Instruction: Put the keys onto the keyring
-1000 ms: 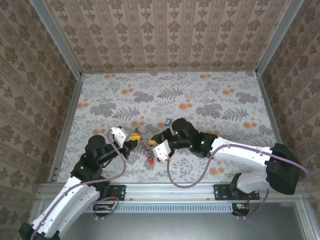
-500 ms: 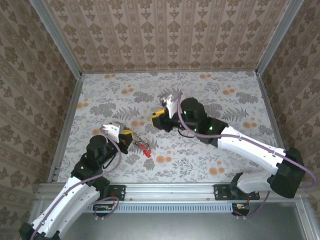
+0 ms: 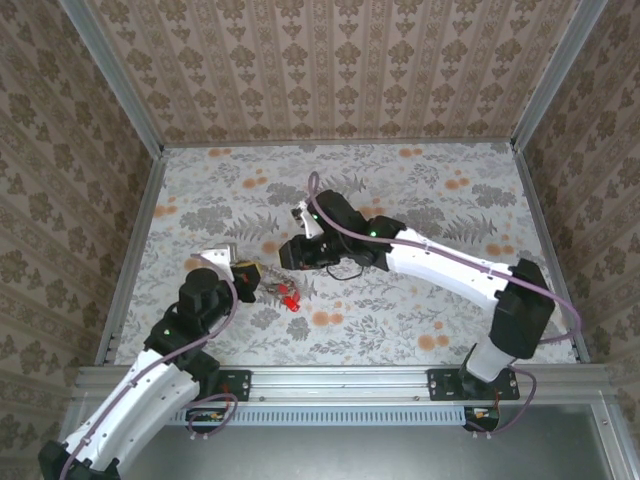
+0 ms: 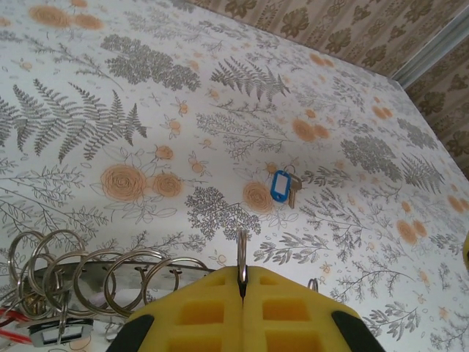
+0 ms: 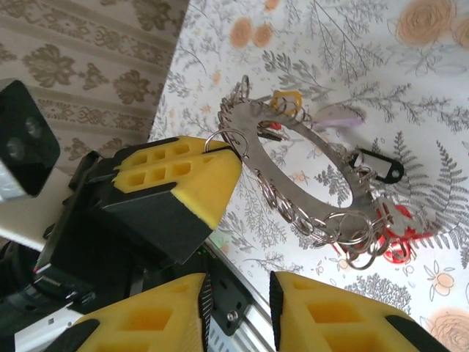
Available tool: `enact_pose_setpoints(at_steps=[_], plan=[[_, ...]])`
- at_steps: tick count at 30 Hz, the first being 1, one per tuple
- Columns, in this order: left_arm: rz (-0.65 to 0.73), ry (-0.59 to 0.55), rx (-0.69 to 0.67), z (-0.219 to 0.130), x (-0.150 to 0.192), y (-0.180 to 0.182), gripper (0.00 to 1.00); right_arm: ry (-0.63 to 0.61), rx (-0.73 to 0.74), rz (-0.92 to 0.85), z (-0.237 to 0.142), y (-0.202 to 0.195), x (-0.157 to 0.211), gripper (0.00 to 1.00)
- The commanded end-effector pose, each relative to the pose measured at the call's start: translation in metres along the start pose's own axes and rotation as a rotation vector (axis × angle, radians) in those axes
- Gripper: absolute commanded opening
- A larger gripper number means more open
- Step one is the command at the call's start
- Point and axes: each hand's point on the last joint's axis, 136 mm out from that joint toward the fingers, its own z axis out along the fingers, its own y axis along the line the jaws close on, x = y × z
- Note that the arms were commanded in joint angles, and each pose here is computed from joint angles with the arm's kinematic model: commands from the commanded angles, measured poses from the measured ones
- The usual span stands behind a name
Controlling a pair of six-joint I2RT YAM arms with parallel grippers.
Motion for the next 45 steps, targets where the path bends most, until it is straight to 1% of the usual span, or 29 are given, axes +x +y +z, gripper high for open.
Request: enact_pose_setpoints(at_steps=[1, 6, 9, 12, 18, 20, 24, 29, 35, 39, 41, 45], plan=[[-0.062, -0.058, 0.058, -0.005, -0.027, -0.021, 0.0, 0.09, 0.024, 0.054, 0.004, -0.002, 0.011, 0.31], [-0.098, -0.05, 0.086, -0.002, -0.029, -0.028, 0.0, 0.124, 0.07, 0.069, 0.017, -0.013, 0.013, 0.3], [-0.129, -0.069, 0.101, -0.003, -0.035, -0.031, 0.0, 0.126, 0.096, 0.08, 0.022, -0.021, 0.011, 0.3], [-0.146, -0.077, 0.118, -0.003, -0.039, -0.035, 0.0, 0.124, 0.089, 0.084, 0.026, -0.022, 0.009, 0.29], [-0.185, -0.056, 0.134, 0.003, -0.036, -0.038, 0.0, 0.12, 0.063, 0.078, 0.03, -0.017, 0.007, 0.27], [-0.192, -0.057, 0.139, 0.003, -0.036, -0.039, 0.0, 0.116, 0.058, 0.077, 0.029, -0.016, 0.005, 0.26], [-0.207, -0.07, 0.144, 0.004, -0.039, -0.04, 0.0, 0.11, 0.068, 0.087, 0.031, -0.02, 0.004, 0.26], [-0.229, -0.07, 0.16, 0.005, -0.041, -0.043, 0.0, 0.085, 0.092, 0.105, 0.033, -0.029, 0.001, 0.28], [-0.259, -0.065, 0.178, 0.006, -0.039, -0.045, 0.0, 0.008, 0.038, 0.117, 0.036, -0.025, -0.013, 0.28], [-0.281, -0.06, 0.183, 0.007, -0.037, -0.045, 0.0, -0.021, 0.059, 0.145, 0.039, -0.034, -0.017, 0.28], [-0.282, -0.059, 0.183, 0.007, -0.037, -0.045, 0.0, -0.03, 0.073, 0.154, 0.04, -0.038, -0.017, 0.31], [-0.283, -0.062, 0.184, 0.008, -0.036, -0.044, 0.0, -0.053, 0.072, 0.157, 0.042, -0.042, -0.019, 0.32]])
